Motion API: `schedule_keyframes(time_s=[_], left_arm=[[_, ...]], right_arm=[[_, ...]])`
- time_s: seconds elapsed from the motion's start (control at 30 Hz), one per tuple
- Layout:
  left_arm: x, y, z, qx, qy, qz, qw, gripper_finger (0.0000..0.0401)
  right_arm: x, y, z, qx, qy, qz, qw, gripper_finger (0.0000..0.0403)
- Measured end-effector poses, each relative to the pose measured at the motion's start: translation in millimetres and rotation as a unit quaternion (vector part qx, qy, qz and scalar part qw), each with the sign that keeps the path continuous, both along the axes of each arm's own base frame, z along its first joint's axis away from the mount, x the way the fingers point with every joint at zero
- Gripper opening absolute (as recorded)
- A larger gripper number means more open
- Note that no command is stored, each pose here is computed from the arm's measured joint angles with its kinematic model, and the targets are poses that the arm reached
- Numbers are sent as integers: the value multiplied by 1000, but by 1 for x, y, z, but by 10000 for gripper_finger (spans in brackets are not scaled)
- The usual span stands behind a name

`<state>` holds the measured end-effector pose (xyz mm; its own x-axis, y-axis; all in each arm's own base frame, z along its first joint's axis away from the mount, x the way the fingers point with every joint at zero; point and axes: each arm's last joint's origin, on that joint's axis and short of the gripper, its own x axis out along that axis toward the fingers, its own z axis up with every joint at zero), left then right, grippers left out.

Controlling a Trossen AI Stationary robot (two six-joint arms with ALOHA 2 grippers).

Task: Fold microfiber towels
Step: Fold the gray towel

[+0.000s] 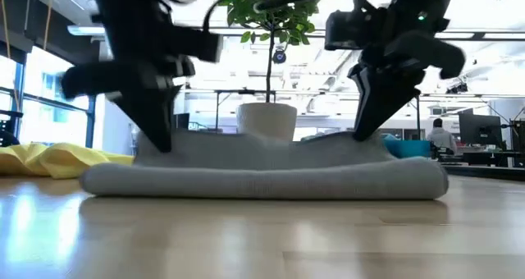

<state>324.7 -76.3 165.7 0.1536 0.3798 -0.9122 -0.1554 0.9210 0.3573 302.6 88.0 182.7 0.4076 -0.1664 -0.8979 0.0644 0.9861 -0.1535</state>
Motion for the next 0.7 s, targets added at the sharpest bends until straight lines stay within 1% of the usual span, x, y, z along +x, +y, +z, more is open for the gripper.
schedule_keyframes(time_s=[0.1, 0.17, 0.23, 0.33, 0.47, 0.53, 0.6, 0.7], left_arm=[[0, 16, -3, 23, -5, 34, 999, 0], [2, 24, -3, 35, -10, 46, 998, 0], [3, 29, -3, 34, -7, 47, 998, 0], [4, 35, -4, 17, -4, 54, 998, 0], [5, 39, -4, 16, -8, 70, 997, 0], [5, 40, -4, 15, -10, 78, 997, 1], [5, 40, -4, 14, -13, 84, 996, 6], [5, 40, -3, 16, -12, 85, 996, 27]], right_arm=[[2, -9, 0, -4, 2, -5, 1000, 0], [4, -14, 0, -4, 4, -10, 1000, 0], [3, -19, -1, -5, 12, -17, 1000, 0], [3, -25, -2, -7, 21, -27, 999, 0], [2, -30, -2, -10, 31, -34, 999, 6], [1, -31, -3, -13, 37, -36, 999, 22], [0, -32, -3, -19, 43, -34, 998, 47], [-2, -32, -4, -18, 52, -37, 998, 89]])
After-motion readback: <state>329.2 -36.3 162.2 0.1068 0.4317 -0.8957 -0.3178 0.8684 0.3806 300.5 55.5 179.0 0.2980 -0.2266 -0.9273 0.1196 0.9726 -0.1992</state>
